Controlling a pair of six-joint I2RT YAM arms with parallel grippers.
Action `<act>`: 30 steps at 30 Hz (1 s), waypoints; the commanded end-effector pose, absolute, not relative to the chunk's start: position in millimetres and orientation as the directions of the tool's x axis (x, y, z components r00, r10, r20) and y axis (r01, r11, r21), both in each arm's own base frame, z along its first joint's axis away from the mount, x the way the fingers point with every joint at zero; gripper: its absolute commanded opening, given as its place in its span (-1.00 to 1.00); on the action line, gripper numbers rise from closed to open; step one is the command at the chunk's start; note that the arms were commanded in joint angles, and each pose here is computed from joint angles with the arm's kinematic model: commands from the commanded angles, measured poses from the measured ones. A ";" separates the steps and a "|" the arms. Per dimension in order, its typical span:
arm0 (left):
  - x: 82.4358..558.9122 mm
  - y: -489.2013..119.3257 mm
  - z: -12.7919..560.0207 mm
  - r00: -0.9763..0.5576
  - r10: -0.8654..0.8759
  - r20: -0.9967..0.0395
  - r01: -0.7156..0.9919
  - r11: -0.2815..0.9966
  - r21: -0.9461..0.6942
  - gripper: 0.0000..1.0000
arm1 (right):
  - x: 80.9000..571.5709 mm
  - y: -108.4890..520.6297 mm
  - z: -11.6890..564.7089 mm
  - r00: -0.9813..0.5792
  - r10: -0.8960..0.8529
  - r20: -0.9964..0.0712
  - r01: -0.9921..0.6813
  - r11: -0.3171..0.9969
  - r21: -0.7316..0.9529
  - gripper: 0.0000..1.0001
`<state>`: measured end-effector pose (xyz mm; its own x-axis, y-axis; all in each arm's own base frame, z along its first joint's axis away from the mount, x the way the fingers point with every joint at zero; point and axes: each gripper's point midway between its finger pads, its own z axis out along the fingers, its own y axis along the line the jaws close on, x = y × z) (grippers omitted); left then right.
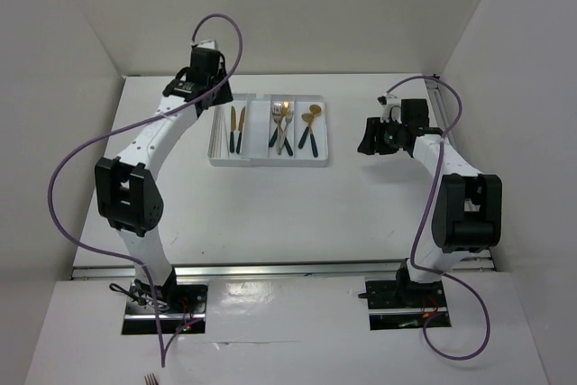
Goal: Sort the eating utensils into containers
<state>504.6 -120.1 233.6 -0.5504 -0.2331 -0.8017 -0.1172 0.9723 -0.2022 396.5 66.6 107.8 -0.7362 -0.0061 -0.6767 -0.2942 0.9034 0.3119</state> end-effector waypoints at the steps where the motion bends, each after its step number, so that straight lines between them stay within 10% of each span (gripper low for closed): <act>1: 491.2 -87.8 156.2 -0.703 -0.202 -0.682 -0.203 0.976 -0.079 -0.07 | 409.9 74.5 123.6 -0.698 -0.011 -0.716 -0.327 0.895 0.305 0.10; 30: 513.7 -103.5 49.2 -0.871 -0.170 -0.461 -0.108 0.981 -0.159 -0.07 | 404.9 71.8 120.9 -0.701 -0.036 -0.712 -0.334 0.899 0.284 0.10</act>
